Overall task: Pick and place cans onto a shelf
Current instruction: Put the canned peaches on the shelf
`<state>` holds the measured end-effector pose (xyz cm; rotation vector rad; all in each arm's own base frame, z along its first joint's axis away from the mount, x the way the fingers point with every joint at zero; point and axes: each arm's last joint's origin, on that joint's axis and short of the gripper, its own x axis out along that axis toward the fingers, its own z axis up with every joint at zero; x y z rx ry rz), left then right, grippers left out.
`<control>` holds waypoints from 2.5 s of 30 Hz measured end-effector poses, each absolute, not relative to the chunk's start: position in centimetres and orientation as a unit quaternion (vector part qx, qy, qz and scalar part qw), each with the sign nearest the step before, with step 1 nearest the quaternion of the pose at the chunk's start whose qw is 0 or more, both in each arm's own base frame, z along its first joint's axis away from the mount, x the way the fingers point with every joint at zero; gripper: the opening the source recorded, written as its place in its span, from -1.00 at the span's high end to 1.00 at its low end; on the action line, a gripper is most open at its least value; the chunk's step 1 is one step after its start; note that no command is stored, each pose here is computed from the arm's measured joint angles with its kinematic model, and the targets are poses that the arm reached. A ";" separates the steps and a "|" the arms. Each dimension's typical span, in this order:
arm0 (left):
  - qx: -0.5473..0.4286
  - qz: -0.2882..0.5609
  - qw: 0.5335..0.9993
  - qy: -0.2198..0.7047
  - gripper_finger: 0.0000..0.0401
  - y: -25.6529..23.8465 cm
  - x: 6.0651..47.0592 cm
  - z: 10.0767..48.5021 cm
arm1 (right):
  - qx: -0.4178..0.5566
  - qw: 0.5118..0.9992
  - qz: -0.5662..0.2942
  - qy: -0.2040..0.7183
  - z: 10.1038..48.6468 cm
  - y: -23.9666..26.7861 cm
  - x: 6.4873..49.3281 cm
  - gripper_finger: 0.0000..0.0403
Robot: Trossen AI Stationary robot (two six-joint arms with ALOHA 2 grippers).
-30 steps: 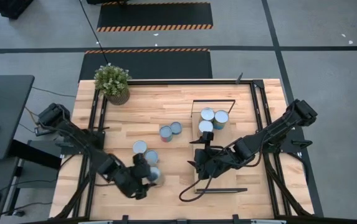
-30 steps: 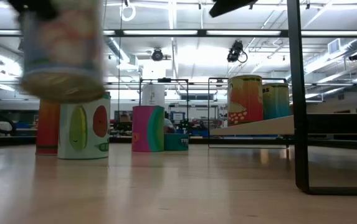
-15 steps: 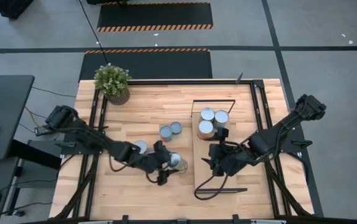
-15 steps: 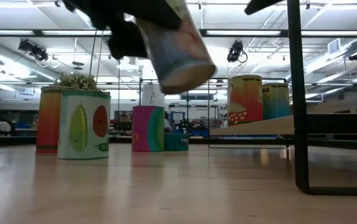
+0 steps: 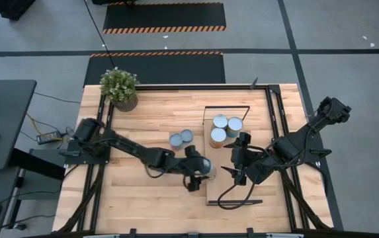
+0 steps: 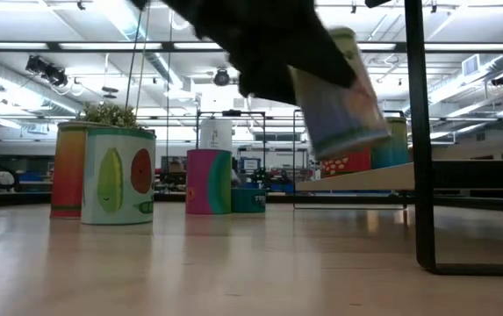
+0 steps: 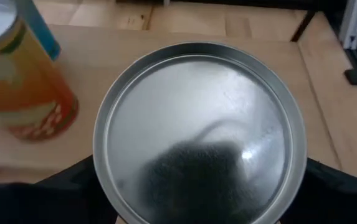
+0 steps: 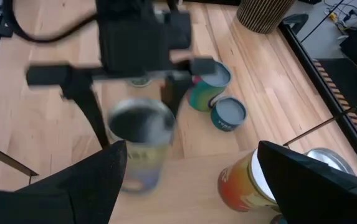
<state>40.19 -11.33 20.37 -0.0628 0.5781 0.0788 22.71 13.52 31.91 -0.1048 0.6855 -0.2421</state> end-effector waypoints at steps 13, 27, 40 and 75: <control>0.020 -0.042 0.953 0.298 -0.75 -9.8 43.8 19.6 | -0.052 0.933 -0.122 0.336 31.9 13.5 22.7 -0.83; 0.050 0.029 0.959 0.277 -0.77 -9.1 44.0 19.9 | -0.055 0.933 -0.130 0.331 31.9 13.4 22.7 -0.83; 0.112 0.044 0.964 0.236 -0.77 -9.0 44.3 21.0 | -0.063 0.933 -0.140 0.326 31.9 13.4 22.7 -0.83; 0.079 -0.002 0.974 0.211 -0.77 -8.7 43.6 21.6 | -0.047 0.937 -0.140 0.315 32.1 13.5 22.8 -0.83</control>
